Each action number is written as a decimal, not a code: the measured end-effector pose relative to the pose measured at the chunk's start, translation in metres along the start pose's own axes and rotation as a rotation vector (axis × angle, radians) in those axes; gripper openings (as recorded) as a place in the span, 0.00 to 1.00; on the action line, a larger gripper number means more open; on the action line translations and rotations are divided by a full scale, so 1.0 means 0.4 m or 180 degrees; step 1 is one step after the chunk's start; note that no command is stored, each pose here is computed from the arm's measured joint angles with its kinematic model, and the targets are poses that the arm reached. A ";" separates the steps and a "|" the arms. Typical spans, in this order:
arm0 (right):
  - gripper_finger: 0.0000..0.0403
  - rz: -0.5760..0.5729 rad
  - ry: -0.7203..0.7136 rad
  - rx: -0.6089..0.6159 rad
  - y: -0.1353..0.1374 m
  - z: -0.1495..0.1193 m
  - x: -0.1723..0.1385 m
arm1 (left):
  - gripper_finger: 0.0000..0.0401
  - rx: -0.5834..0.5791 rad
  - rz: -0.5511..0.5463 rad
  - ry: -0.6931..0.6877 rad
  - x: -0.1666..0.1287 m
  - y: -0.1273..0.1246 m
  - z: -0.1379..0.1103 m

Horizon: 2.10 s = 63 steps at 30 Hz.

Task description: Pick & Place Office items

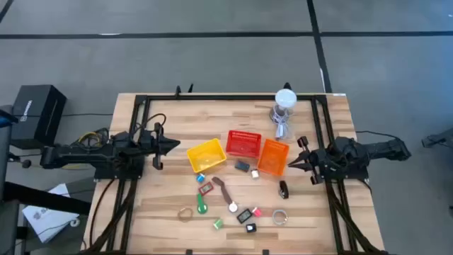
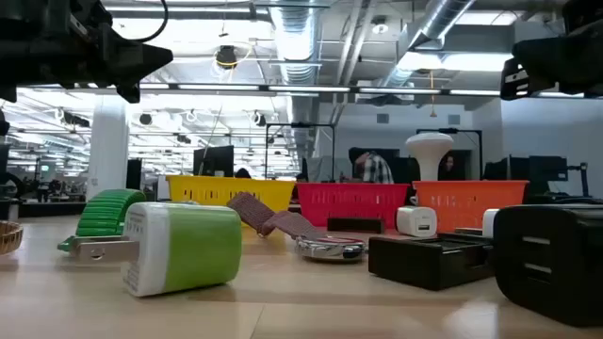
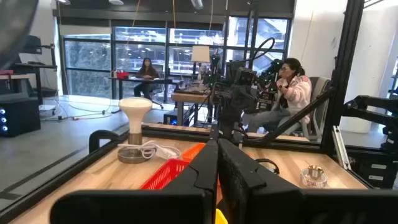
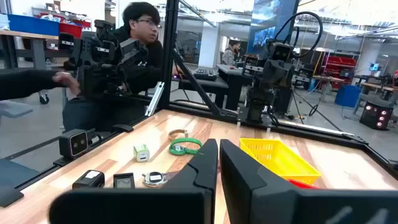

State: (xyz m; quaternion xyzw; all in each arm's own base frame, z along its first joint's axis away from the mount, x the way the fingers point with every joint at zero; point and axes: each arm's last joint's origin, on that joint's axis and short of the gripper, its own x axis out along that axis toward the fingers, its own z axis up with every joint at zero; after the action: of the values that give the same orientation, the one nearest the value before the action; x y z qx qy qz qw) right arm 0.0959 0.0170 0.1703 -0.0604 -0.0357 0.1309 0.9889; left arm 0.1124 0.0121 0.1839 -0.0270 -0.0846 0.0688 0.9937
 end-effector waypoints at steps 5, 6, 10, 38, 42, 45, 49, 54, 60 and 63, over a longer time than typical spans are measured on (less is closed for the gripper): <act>0.03 0.0000 0.0001 0.0000 0.000 0.000 0.000 | 0.02 0.0001 0.0000 0.0001 0.000 0.000 0.000; 0.03 0.0001 0.0000 0.0000 0.000 0.000 0.000 | 0.02 0.0001 0.0000 0.0001 0.000 0.000 0.000; 0.03 0.0001 0.0001 0.0000 0.000 0.000 0.000 | 0.02 0.0000 0.0000 0.0000 0.000 0.000 0.000; 0.03 -0.0060 -0.0168 -0.0569 -0.003 0.013 0.000 | 0.02 -0.1091 0.0146 0.0142 0.013 0.002 -0.015; 0.03 -0.0331 -0.0479 -0.0878 -0.014 0.040 -0.004 | 0.02 -0.1174 -0.0014 0.0418 0.023 -0.002 -0.036; 0.03 -0.0609 -0.0628 -0.0650 -0.024 0.053 -0.008 | 0.02 -0.1169 0.0031 0.0555 0.032 -0.002 -0.050; 0.03 -0.0700 -0.0611 -0.0544 -0.030 0.052 -0.009 | 0.02 -0.1145 0.0207 0.0554 0.043 0.002 -0.058; 0.03 -0.0915 -0.0631 -0.0432 -0.040 0.054 -0.012 | 0.02 -0.1129 0.0188 0.0246 0.056 0.002 -0.040; 0.03 -0.0963 -0.0576 -0.0011 -0.048 0.048 0.000 | 0.02 -0.1190 -0.0290 -0.0074 0.058 -0.020 -0.010; 0.03 -0.0919 -0.0435 0.0193 -0.050 0.037 0.016 | 0.02 -0.1214 -0.0477 -0.0009 0.056 -0.042 -0.012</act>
State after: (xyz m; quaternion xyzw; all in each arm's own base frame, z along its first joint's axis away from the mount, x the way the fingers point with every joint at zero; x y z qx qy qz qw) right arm 0.1059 0.0011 0.1878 -0.0157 -0.1073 -0.0078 0.9941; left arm 0.1372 -0.0017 0.1839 -0.2082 -0.0992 -0.0226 0.9728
